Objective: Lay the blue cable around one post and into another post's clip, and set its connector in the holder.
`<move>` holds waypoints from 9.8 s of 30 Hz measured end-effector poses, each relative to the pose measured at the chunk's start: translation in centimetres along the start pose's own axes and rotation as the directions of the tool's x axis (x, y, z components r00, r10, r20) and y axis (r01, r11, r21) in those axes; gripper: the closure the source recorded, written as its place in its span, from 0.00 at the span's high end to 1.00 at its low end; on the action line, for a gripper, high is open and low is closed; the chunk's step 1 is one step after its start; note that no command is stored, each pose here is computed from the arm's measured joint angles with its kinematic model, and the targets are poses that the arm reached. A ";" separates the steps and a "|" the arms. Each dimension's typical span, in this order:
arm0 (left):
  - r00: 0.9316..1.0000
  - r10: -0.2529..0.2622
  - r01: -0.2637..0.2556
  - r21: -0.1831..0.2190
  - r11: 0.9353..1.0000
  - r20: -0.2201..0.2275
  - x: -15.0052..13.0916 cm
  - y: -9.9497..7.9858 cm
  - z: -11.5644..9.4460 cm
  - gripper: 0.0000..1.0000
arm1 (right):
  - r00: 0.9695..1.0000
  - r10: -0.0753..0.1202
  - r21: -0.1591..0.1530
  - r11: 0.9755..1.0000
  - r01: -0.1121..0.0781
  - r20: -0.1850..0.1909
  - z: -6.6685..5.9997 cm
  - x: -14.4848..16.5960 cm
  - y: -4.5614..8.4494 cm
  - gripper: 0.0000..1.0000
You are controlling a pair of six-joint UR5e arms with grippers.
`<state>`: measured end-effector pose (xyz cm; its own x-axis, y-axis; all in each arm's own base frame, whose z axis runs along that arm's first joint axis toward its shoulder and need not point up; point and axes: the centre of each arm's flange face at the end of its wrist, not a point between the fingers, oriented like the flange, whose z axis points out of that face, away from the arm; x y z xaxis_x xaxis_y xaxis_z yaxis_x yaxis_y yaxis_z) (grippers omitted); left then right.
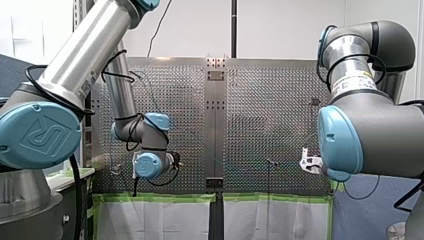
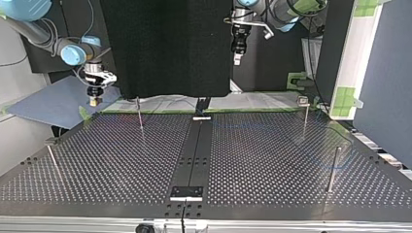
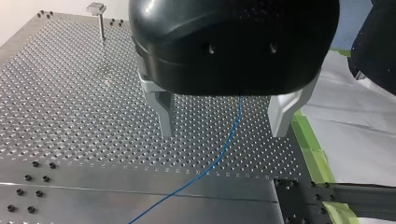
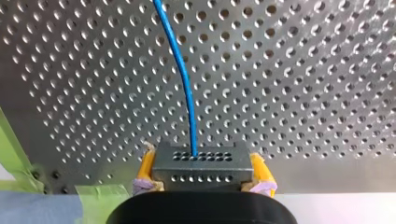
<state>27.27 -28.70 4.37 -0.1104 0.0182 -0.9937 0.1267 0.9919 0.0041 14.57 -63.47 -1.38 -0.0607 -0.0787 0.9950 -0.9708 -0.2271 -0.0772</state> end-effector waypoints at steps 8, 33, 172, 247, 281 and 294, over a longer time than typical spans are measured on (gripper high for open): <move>1.000 0.001 -0.001 0.002 1.000 -0.002 0.0 0.0 0.0 1.00 | 1.000 -0.024 -0.053 0.998 0.024 -0.005 0.2 3.0 0.0 0.00; 1.000 -0.009 0.009 0.018 1.000 -0.007 0.1 -0.4 -0.4 1.00 | 0.996 -0.037 0.006 0.999 0.037 -0.086 -0.1 15.0 -5.0 0.00; 0.998 0.037 -0.037 0.002 0.999 -0.060 -0.1 -1.3 0.1 1.00 | 0.996 0.022 0.058 0.998 -0.017 -0.086 -0.3 28.5 -1.5 0.00; 0.997 0.042 -0.042 0.002 0.999 -0.066 -0.1 -1.4 0.2 1.00 | 0.998 0.006 0.166 0.986 0.004 -0.059 1.5 30.4 -0.9 0.00; 0.997 0.040 -0.040 0.002 0.999 -0.063 -0.2 -1.5 0.2 1.00 | 0.998 -0.009 0.154 0.988 0.019 -0.065 1.7 30.3 -0.8 1.00; 0.997 0.041 -0.041 0.002 0.999 -0.064 -0.2 -1.4 0.2 1.00 | 0.998 -0.009 0.153 0.988 0.019 -0.064 1.8 30.2 -0.9 1.00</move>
<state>27.29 -30.17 4.50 -0.1679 0.0668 -0.9835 0.1328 0.9901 0.0446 14.01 -67.36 28.63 -0.0664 -0.0138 0.9977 -0.9247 -0.3747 -0.0668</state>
